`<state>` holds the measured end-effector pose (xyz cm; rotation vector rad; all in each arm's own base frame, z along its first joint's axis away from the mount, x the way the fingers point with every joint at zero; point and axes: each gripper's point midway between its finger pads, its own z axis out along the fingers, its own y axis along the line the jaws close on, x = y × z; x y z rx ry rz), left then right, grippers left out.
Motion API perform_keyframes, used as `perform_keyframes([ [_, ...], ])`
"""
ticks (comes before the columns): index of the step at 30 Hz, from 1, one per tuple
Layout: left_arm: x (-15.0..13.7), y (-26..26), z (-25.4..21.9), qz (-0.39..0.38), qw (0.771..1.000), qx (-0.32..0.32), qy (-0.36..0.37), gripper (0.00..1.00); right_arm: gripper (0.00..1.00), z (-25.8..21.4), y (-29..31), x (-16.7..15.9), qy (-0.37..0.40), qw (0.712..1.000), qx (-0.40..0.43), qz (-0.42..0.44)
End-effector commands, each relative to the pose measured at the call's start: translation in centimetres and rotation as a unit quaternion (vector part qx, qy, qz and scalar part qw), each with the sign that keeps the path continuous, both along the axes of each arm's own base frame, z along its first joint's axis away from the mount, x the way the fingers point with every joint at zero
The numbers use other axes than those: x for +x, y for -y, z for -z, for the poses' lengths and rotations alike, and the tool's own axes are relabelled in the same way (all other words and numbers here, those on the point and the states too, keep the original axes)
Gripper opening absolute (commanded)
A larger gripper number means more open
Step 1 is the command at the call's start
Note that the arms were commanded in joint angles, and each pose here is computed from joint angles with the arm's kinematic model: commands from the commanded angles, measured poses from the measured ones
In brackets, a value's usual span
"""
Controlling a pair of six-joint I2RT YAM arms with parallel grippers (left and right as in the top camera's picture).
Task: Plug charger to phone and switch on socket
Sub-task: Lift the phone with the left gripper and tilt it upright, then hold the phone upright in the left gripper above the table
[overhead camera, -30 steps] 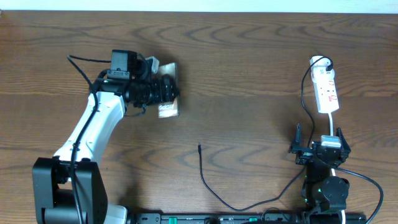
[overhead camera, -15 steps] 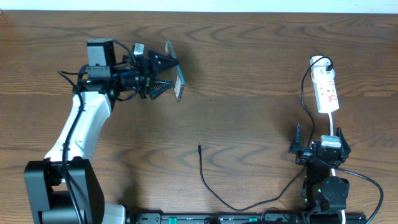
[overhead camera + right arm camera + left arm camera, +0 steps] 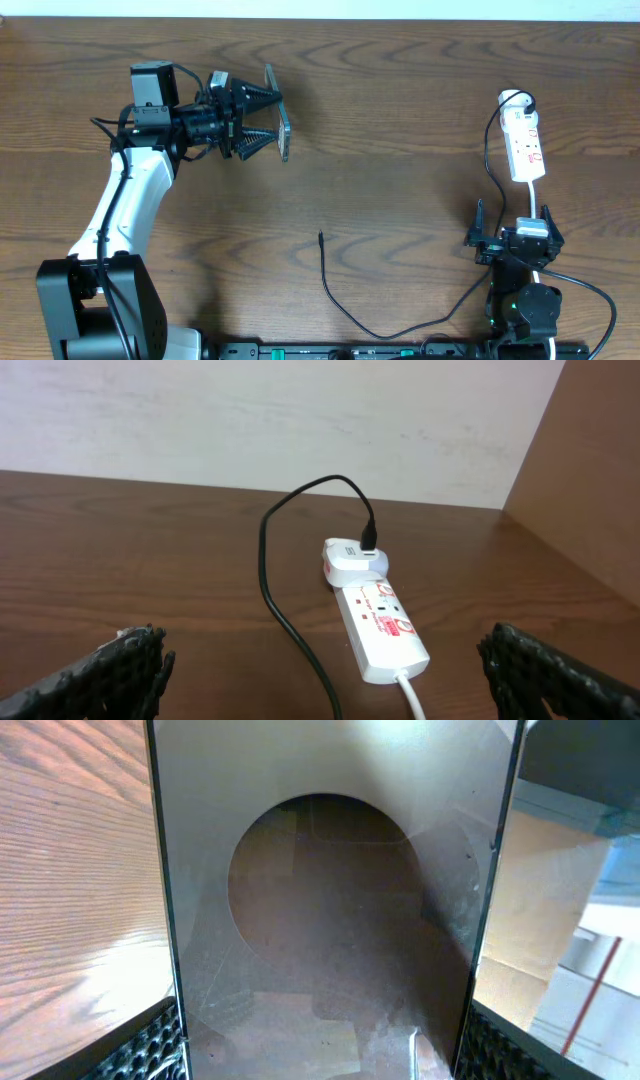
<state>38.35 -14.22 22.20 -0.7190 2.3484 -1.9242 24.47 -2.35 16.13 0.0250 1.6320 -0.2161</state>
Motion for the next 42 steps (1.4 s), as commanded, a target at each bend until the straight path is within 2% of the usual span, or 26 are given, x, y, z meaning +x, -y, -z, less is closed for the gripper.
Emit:
perform_keyframes([
  [1,-0.7,0.4,-3.5,0.028,0.999,-0.036,0.023,0.07,0.99,0.1,-0.1,0.0,-0.002,1.000,-0.003,-0.001],
  [14,-0.3,0.5,-4.5,0.007,0.994,-0.080,-0.079,0.08,0.99,0.1,-0.1,0.0,-0.002,1.000,-0.003,-0.001],
  [26,-0.2,0.5,-4.6,-0.014,0.977,-0.111,-0.181,0.07,0.99,0.1,-0.1,0.0,-0.002,1.000,-0.003,-0.001],
  [42,-0.1,0.3,-4.6,-0.018,0.975,-0.113,-0.189,0.07,0.99,0.1,-0.1,0.0,-0.002,1.000,-0.003,-0.001],
])
